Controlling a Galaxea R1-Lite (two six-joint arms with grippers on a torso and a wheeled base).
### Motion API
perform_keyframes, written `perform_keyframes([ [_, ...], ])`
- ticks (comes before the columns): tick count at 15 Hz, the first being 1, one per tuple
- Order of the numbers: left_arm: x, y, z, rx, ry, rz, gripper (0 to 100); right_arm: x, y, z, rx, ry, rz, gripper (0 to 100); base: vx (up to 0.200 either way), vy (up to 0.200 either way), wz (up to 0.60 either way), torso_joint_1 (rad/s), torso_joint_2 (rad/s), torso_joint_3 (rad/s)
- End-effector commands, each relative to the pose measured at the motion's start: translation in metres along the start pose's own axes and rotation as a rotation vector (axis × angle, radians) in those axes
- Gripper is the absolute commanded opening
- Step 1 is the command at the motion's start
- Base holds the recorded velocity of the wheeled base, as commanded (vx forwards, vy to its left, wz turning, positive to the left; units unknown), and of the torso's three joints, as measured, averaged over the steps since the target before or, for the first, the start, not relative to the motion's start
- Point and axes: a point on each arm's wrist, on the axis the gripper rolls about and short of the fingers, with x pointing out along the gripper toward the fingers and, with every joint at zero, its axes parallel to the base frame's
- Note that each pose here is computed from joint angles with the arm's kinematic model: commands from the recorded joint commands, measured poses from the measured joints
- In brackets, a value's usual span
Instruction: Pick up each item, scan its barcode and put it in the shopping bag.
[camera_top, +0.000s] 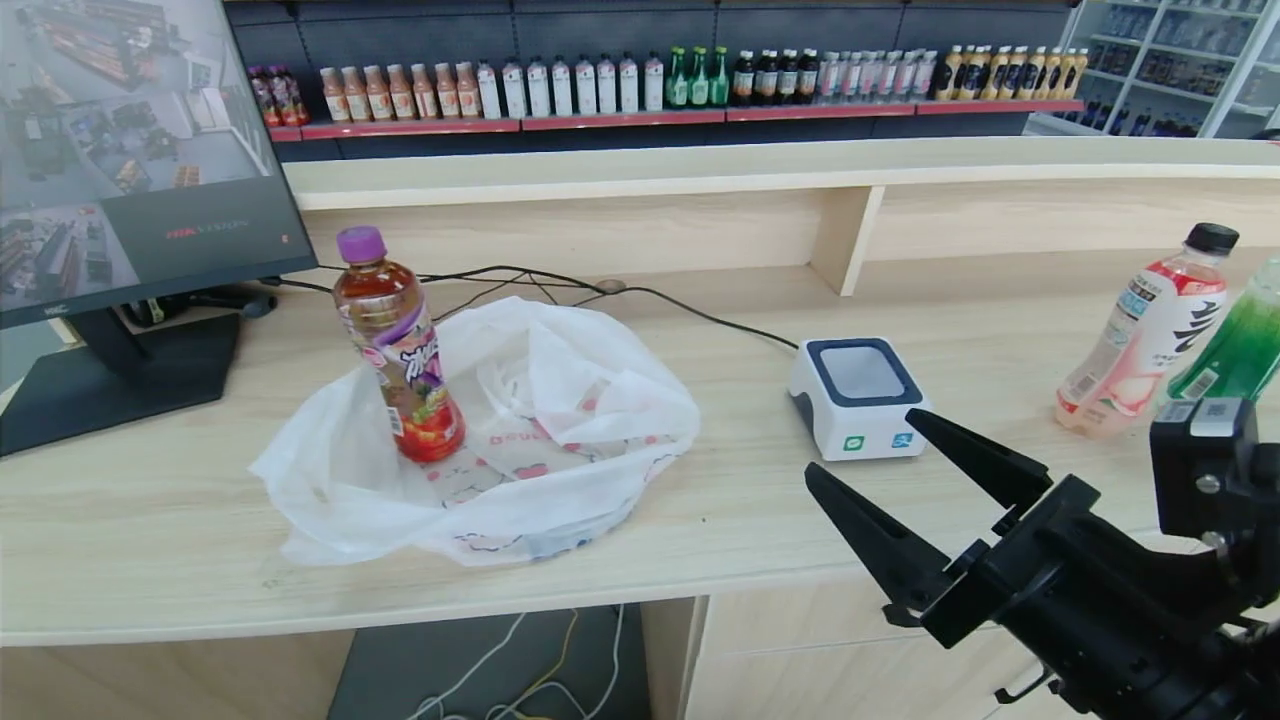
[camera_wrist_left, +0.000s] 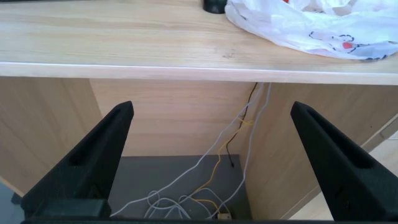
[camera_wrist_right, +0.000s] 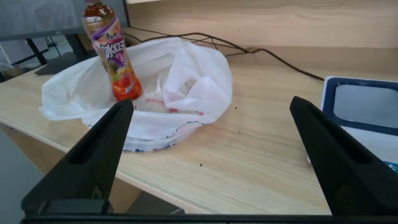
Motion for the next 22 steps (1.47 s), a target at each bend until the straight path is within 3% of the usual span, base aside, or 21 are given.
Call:
perform_keyframes([
  [1,0.000,0.000,0.000,0.000,0.000,0.000,100,0.002,0.001,-0.001,0.000,0.002,0.001,100,0.000,-0.200,0.00,0.007,0.00,0.002],
  [7,0.000,0.000,0.000,0.000,0.000,0.000,100,0.008,0.002,-0.011,-0.012,0.039,0.000,100,0.000,-0.200,0.00,0.002,0.00,0.002],
  [13,0.000,0.000,0.000,0.000,0.000,0.000,100,-0.004,-0.006,0.000,-0.010,0.005,-0.026,100,0.000,0.000,0.00,0.000,0.00,0.000],
  [15,0.000,0.000,0.000,0.000,0.000,0.000,100,-0.004,-0.018,-0.001,-0.019,0.005,-0.083,100,0.000,0.000,0.00,0.000,0.00,0.000],
  [18,0.000,0.000,0.000,0.000,0.000,0.000,100,-0.014,-0.038,-0.008,-0.047,0.048,-0.179,100,0.000,0.000,0.00,0.000,0.00,0.000],
  [22,0.000,0.000,0.000,-0.002,0.000,0.000,100,-0.019,-0.043,-0.009,-0.051,0.059,-0.204,100,0.000,0.000,0.00,0.000,0.00,0.000],
])
